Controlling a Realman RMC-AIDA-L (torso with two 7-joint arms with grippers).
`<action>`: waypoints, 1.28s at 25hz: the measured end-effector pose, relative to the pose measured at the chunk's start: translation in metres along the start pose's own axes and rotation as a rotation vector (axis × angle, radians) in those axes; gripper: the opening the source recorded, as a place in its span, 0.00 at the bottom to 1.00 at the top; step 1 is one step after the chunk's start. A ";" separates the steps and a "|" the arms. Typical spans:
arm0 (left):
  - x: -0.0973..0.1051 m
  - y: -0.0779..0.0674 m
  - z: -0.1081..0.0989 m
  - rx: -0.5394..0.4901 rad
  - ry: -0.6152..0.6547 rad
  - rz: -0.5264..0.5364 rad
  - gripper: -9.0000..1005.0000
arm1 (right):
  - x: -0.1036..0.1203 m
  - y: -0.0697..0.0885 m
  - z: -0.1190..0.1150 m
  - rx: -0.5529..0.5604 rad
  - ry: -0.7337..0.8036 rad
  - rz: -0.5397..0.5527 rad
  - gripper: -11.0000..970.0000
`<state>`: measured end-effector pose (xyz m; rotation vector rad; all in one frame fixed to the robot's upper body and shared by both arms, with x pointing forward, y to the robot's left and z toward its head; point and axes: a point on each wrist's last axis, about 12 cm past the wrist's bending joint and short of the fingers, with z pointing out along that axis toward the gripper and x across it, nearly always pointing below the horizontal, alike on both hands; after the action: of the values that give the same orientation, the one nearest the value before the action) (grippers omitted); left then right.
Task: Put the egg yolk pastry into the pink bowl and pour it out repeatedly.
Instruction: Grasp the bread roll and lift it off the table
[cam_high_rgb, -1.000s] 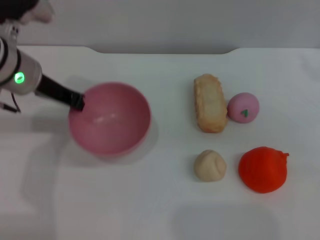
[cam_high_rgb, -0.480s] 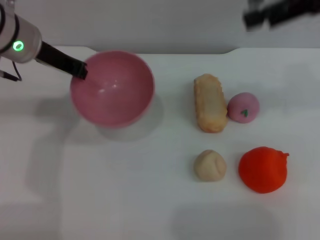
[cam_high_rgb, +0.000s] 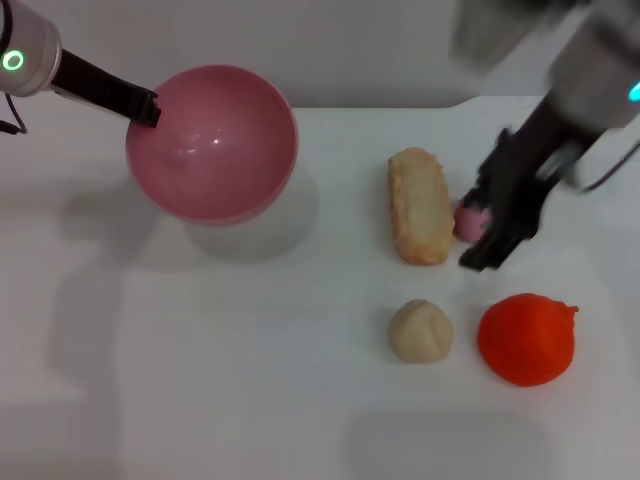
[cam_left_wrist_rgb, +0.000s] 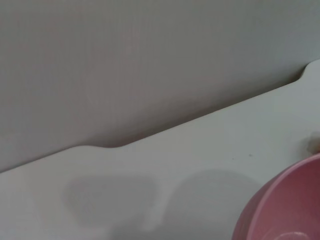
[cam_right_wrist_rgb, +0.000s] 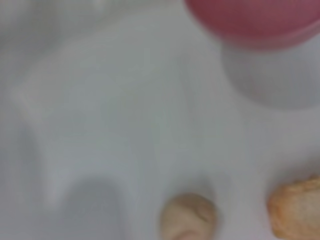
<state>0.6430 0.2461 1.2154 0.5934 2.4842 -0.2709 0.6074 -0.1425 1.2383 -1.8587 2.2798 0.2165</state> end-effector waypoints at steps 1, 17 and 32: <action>-0.001 -0.001 0.000 0.001 -0.001 0.005 0.05 | -0.001 0.000 0.012 0.031 0.026 -0.007 0.75; -0.003 -0.009 0.000 0.010 -0.009 0.053 0.05 | 0.002 0.008 0.062 -0.075 -0.124 0.099 0.75; -0.007 -0.015 0.000 0.020 -0.015 0.068 0.05 | 0.009 0.012 0.081 -0.135 -0.090 0.131 0.75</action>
<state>0.6412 0.2302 1.2200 0.6798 2.4444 -0.2734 0.5981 -0.1300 1.1574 -1.7225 2.3792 0.4755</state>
